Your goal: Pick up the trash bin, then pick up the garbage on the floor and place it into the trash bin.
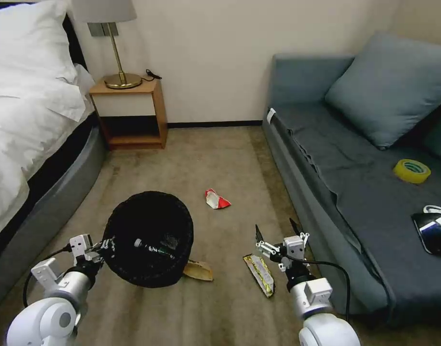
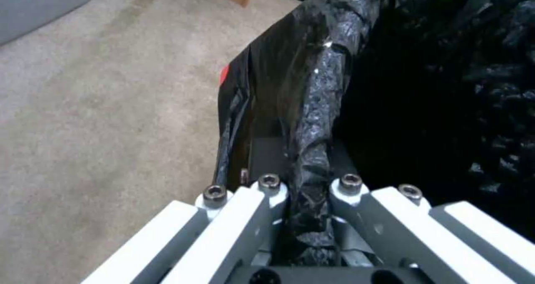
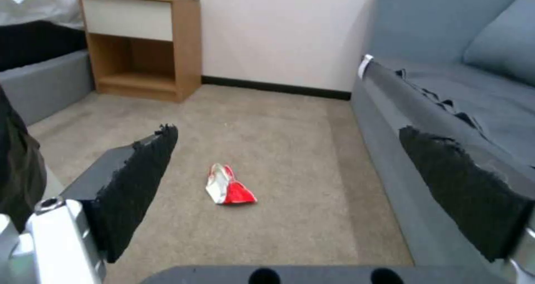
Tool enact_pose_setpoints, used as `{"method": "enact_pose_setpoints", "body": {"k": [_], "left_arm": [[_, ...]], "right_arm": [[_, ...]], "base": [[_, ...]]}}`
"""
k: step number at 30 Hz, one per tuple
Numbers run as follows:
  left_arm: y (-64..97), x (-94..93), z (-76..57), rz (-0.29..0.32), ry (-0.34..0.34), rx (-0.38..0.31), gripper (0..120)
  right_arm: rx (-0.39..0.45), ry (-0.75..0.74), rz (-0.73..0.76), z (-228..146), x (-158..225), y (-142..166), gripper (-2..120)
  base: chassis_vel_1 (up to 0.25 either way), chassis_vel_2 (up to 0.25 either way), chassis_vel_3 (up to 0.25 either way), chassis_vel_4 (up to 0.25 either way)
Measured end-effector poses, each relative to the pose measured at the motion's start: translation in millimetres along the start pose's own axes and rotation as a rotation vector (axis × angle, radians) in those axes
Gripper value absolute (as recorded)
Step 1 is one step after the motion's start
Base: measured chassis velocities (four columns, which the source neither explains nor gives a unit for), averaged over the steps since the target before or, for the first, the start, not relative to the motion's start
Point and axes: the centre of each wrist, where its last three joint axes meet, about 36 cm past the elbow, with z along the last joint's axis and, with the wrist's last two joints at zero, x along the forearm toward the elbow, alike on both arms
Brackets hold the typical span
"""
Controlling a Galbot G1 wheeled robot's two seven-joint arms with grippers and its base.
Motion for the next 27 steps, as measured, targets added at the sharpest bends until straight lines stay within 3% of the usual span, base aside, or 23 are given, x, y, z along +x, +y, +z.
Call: {"method": "enact_pose_setpoints", "body": {"k": [10,16,20,27], "left_arm": [[-13.6,-2.2,0.9,0.033,-0.001,-0.031,3],[-16.4,-6.2,-0.5,0.063,-0.007,-0.049,3],[-11.3,-12.7,-2.1,0.072,-0.011,-0.043,3],[-3.0,-19.9,1.4,0.073,-0.010,-0.032,3]], "right_arm": [[-0.040,0.104,-0.050,15.8,-27.7,-14.2,100],[-0.074,0.283,-0.091,37.9,-50.9,-42.3,100],[-0.089,0.478,-0.104,48.2,-78.5,-77.9,100],[-0.187,0.714,-0.213,69.5,-133.2,-111.0,100]], "base": [[-0.004,0.004,0.006,-0.004],[0.000,0.000,0.000,0.000],[0.000,0.000,0.000,0.000],[0.000,0.000,0.000,0.000]]}}
